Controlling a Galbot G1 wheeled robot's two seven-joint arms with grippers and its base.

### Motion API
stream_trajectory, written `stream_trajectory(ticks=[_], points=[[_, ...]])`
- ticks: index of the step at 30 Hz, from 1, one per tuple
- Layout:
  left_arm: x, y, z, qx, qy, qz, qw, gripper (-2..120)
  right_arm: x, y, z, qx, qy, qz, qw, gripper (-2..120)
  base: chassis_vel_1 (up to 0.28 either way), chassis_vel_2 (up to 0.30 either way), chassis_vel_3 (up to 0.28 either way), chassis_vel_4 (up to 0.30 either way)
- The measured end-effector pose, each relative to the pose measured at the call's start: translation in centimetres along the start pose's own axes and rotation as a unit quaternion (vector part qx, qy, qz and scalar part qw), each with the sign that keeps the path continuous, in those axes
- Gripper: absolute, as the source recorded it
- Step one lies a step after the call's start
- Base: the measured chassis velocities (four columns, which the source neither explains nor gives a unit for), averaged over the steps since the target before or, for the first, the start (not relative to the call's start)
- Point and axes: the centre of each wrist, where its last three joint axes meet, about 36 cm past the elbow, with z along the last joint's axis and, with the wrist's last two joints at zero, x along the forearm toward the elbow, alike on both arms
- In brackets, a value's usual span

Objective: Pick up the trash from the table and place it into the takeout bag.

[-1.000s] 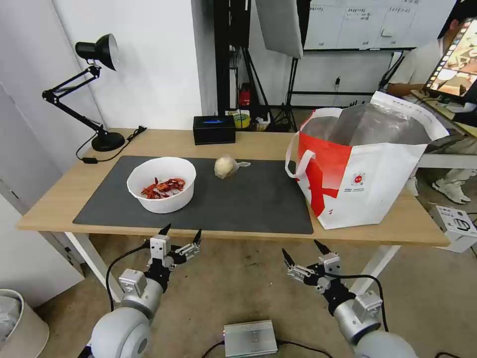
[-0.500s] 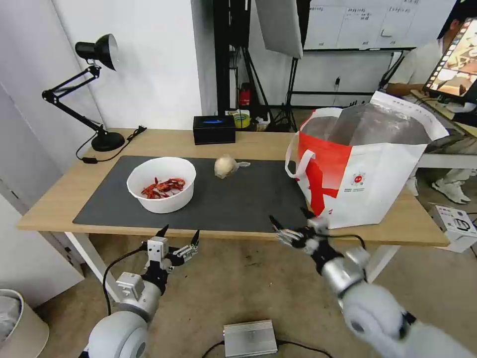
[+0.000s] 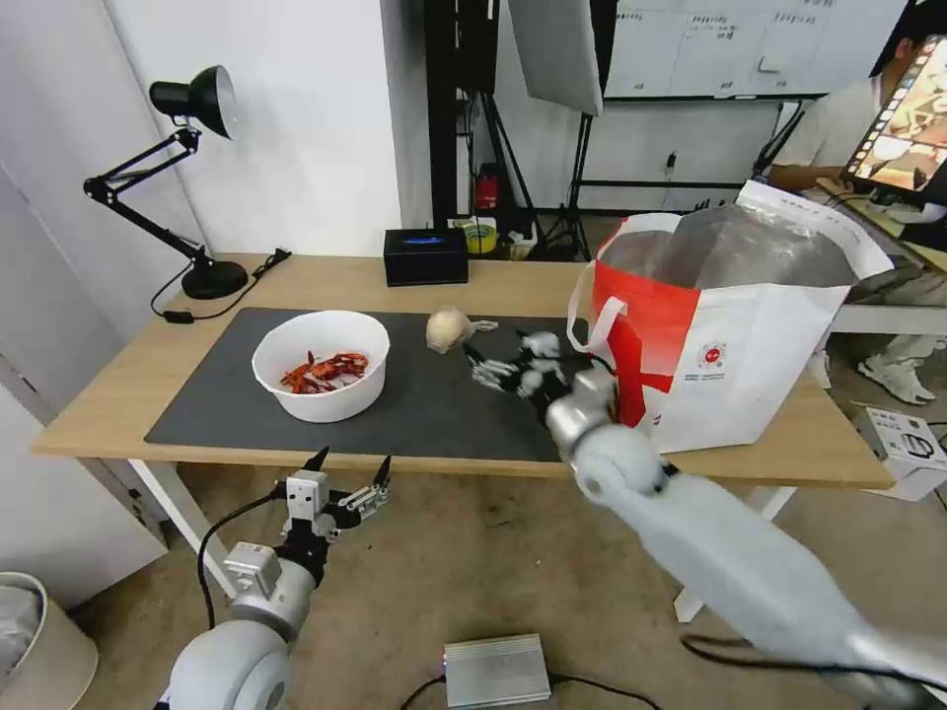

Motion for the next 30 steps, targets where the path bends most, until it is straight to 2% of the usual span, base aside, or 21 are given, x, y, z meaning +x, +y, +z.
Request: stream_trajectory(ticks=[4,7,8,15,19,30], points=[[0.0,-0.1,0.2,0.001,0.001,-0.001,1.0,100,-2.5,-0.2,0.2,0.004,0.011,0.008,1.0,100,0.0,0.0,0.0,0.0],[0.0,-0.3,0.6,0.002,0.003,-0.002,1.0,100,-6.5,-1.5,0.6,0.012,0.035,0.028,0.999,100,0.0,0.0,0.0,0.0],[0.0,-0.3,0.6,0.002,0.003,-0.002,1.0,100,-6.5,-1.5,0.6,0.012,0.035,0.028,0.999,100,0.0,0.0,0.0,0.0],[-0.1,-0.4,0.8,0.003,0.002,0.0,1.0,100,-12.7,-2.1,-1.2,0.011,0.049,0.024,0.998,100,0.0,0.0,0.0,0.0],[-0.1,-0.5,0.8,0.003,0.002,0.0,1.0,100,-13.8,-1.8,-1.6,0.009,0.056,0.018,0.998,100,0.0,0.0,0.0,0.0],[-0.2,-0.3,0.9,0.003,-0.005,-0.003,1.0,100,-16.5,-0.8,-3.4,0.002,0.114,0.021,0.993,100,0.0,0.0,0.0,0.0]])
